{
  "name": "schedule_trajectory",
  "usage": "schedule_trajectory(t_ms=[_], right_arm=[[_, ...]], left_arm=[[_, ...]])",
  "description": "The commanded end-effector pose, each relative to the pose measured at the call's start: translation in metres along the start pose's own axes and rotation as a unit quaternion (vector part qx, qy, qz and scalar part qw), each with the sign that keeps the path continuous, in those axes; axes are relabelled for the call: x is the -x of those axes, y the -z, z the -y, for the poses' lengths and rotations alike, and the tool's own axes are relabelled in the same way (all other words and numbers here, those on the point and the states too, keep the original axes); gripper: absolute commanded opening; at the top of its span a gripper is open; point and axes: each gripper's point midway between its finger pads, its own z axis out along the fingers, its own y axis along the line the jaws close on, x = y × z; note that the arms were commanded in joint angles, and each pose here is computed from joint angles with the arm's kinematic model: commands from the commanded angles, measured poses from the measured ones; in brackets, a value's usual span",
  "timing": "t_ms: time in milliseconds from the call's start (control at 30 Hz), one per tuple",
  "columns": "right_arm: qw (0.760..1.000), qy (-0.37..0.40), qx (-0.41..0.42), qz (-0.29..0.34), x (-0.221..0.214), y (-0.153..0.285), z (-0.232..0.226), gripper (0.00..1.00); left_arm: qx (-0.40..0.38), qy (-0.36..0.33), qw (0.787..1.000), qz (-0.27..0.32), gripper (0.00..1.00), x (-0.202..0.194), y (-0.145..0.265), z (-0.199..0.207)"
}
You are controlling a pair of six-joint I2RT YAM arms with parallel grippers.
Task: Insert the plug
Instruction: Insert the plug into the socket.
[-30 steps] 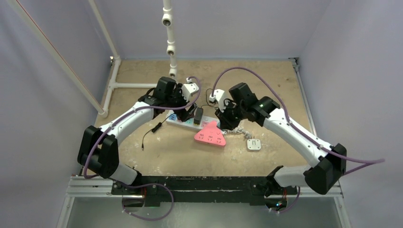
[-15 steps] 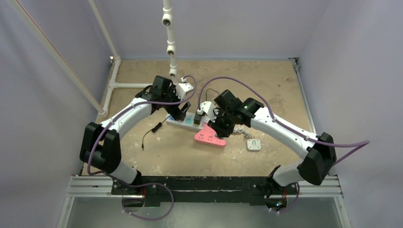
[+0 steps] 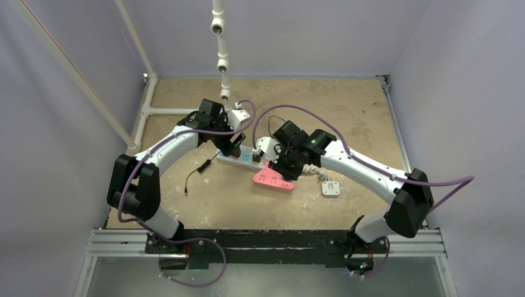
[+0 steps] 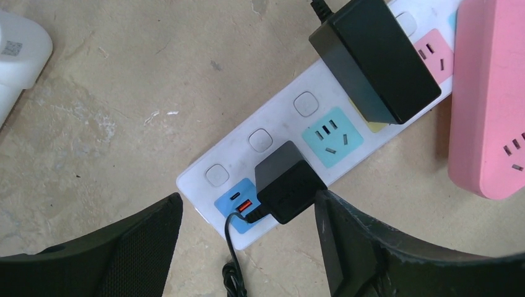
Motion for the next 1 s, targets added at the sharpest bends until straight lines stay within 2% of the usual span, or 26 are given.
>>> schedule_trajectory(t_ms=[0, 400, 967], right_arm=[[1.0, 0.017, -0.018, 0.02, 0.011, 0.004, 0.007, 0.0], [1.0, 0.022, -0.008, 0.005, 0.005, -0.005, 0.002, 0.0], [0.999, 0.041, -0.007, -0.005, 0.009, -0.018, -0.003, 0.0]], left_arm=[[0.014, -0.02, 1.0, 0.0, 0.75, 0.0, 0.002, -0.009], [0.015, -0.026, 1.0, -0.008, 0.63, -0.008, -0.004, -0.01], [0.011, -0.027, 1.0, -0.008, 0.6, -0.014, -0.005, -0.007]])
